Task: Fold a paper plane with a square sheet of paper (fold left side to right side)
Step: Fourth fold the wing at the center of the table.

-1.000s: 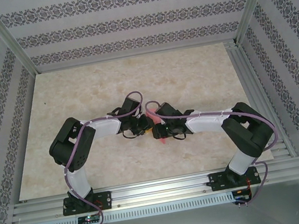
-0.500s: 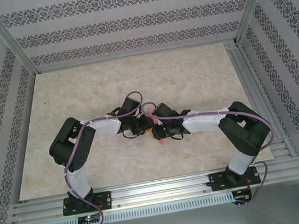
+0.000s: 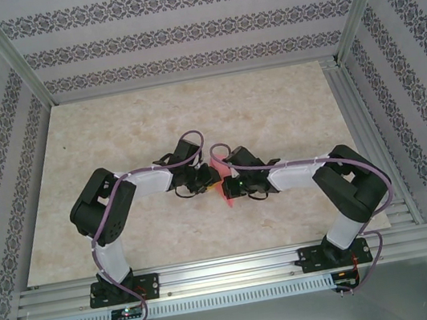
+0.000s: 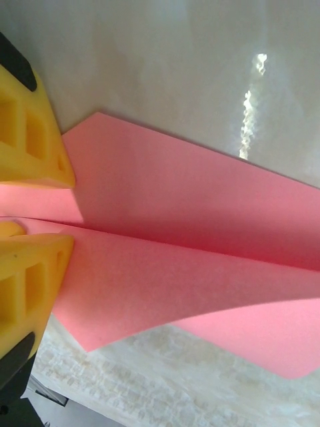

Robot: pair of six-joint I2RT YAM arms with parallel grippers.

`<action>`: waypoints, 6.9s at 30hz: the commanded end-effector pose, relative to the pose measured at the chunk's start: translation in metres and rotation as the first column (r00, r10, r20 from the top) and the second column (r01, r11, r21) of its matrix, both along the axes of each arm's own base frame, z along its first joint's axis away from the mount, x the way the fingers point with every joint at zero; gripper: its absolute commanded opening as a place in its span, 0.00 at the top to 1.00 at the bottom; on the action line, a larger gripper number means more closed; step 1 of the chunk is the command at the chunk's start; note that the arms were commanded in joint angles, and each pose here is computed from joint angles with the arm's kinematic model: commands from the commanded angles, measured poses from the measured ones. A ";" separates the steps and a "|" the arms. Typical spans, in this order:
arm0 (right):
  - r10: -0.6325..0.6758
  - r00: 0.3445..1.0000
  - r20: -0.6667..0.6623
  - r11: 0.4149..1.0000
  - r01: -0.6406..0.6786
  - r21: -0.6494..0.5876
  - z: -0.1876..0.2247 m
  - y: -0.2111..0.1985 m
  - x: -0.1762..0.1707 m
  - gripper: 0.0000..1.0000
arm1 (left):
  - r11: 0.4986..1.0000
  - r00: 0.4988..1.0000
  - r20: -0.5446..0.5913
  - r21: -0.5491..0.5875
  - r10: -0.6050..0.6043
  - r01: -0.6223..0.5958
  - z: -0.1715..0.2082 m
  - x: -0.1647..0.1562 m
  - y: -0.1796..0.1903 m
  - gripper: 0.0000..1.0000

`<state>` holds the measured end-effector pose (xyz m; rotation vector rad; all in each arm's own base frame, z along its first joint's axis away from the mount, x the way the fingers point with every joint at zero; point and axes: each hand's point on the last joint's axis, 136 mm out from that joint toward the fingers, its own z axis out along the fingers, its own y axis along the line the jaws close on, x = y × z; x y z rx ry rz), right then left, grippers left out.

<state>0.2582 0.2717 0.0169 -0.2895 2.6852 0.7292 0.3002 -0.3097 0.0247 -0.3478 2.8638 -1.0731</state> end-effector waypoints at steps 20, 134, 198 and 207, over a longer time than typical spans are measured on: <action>0.010 1.000 0.013 0.995 -0.011 0.096 0.008 -0.002 -0.001 0.97 | 0.999 1.000 0.014 0.047 -0.025 0.024 0.001 0.001 -0.006 0.70; 0.003 0.998 -0.062 0.986 0.007 0.166 -0.007 -0.008 0.002 0.98 | 0.996 0.998 0.000 -0.058 0.061 -0.061 -0.001 0.010 -0.017 0.87; 0.063 0.998 -0.001 0.979 -0.062 -0.195 0.008 0.007 -0.004 0.67 | 0.999 0.999 -0.020 -0.032 0.041 -0.041 -0.013 0.002 -0.016 0.84; 0.050 0.999 -0.006 0.984 -0.051 -0.170 0.001 0.007 -0.002 0.76 | 0.999 0.999 -0.019 -0.034 0.040 -0.040 -0.012 0.001 -0.016 0.84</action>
